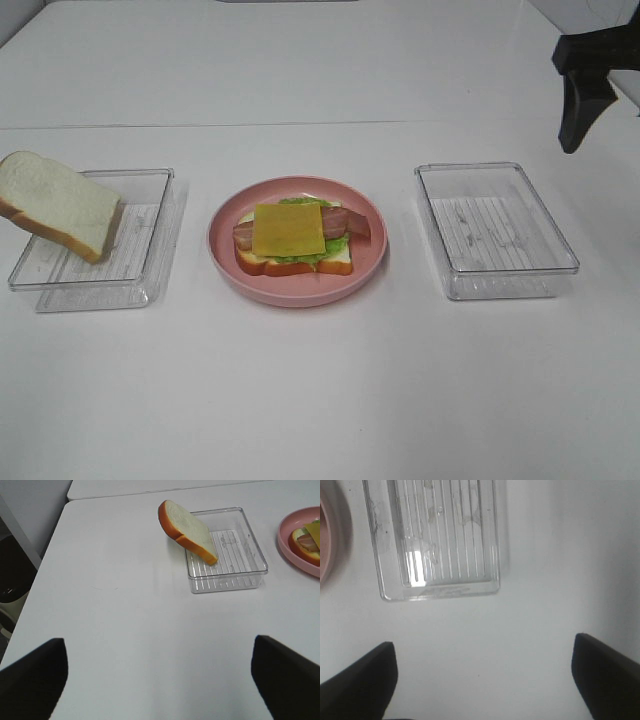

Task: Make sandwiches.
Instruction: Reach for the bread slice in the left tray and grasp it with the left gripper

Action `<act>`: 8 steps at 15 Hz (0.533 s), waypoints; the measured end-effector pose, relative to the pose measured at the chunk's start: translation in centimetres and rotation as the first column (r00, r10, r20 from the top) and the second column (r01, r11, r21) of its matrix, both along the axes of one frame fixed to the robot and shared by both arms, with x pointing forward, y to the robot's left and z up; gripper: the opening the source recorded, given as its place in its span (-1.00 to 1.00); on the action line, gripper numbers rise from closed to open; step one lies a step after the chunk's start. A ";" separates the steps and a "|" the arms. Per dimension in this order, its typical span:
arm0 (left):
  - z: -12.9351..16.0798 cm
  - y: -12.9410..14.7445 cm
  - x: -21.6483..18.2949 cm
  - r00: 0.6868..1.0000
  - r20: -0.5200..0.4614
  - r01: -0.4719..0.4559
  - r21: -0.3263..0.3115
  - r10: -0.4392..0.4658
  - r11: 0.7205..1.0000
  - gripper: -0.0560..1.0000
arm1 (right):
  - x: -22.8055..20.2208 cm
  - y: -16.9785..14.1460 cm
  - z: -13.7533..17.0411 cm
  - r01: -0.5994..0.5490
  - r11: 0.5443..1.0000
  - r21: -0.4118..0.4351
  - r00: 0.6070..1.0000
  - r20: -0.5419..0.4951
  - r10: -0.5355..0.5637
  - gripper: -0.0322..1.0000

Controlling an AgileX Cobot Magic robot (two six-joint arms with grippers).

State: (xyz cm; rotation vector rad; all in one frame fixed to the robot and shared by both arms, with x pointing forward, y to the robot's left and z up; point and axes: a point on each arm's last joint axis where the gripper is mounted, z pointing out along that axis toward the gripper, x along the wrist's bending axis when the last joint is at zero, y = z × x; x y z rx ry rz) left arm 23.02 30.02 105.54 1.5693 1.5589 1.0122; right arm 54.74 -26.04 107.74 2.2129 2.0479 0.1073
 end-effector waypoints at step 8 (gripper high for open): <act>0.0 0.0 0.0 1.000 0.000 0.000 0.000 0.000 1.000 0.83 | -17.1 -2.4 3.5 -0.005 0.999 0.036 0.967 0.255 -0.004 0.80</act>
